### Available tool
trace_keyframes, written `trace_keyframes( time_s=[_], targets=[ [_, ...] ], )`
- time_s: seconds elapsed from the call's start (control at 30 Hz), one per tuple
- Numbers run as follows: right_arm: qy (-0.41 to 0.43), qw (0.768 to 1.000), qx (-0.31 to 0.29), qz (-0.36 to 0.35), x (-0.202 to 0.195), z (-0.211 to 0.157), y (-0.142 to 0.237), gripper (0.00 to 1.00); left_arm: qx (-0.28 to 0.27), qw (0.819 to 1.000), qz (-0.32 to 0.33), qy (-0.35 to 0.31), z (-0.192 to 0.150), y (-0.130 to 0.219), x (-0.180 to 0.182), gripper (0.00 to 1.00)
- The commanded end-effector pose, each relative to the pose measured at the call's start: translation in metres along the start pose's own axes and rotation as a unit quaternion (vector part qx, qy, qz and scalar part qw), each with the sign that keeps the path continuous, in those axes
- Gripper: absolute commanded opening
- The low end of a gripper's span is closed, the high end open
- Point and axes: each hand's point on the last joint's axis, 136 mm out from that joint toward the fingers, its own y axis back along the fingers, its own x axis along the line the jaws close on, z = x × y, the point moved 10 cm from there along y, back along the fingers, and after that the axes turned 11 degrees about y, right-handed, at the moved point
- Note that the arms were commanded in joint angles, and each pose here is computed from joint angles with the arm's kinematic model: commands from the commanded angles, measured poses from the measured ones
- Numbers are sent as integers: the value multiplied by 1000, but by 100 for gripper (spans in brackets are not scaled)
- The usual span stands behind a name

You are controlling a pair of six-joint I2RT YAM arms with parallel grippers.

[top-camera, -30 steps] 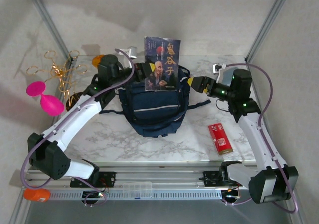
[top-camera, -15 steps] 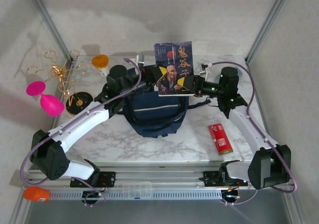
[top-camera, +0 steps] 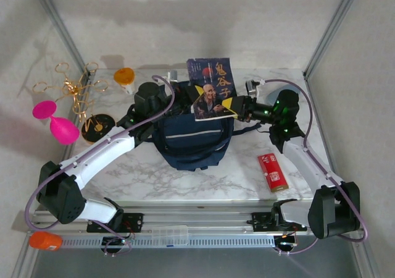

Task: Pack the student bag
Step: Rotate the book, then open the student bag at the center of the table.

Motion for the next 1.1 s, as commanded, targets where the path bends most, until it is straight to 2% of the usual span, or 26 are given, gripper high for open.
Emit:
trace_keyframes(
  time_s=[0.0,0.03,0.17,0.23,0.27,0.3,0.33,0.43,0.53,0.7,0.8,0.9,0.97,1.07],
  targets=[
    [7,999,-15,-48,6,5,8,37,-49,998,8,-48,9,14,-13,0],
    [5,998,-21,-63,4,6,10,28,-46,998,7,-49,9,13,-12,0],
    [18,997,-30,-74,3,9,16,2,-23,998,17,-61,7,6,-6,0],
    [21,993,-37,-108,0,10,22,0,-19,996,33,-77,6,7,-3,1],
    [24,990,-48,-134,-2,11,28,0,-16,995,41,-92,4,9,-1,14],
    [24,985,-60,-163,-5,12,36,0,-13,991,60,-118,2,10,3,36],
    [21,979,-72,-190,-6,11,44,0,-14,986,89,-140,-1,13,9,47],
    [6,955,-113,-273,-12,6,76,0,2,962,170,-213,-21,19,37,62],
    [-2,932,-131,-338,-17,-4,101,0,70,931,222,-280,-54,13,63,70],
    [-19,921,-143,-362,-29,-18,121,0,165,864,287,-379,-99,-13,93,72],
    [-28,924,-141,-354,-35,-24,124,0,218,823,311,-423,-118,-31,109,72],
    [-34,924,-140,-355,-39,-27,126,0,255,800,327,-433,-126,-44,125,70],
    [-32,923,-139,-358,-40,-28,127,0,261,789,342,-439,-126,-50,134,67],
    [-34,923,-136,-359,-43,-29,128,0,250,768,376,-454,-123,-59,146,55]
  ],
)
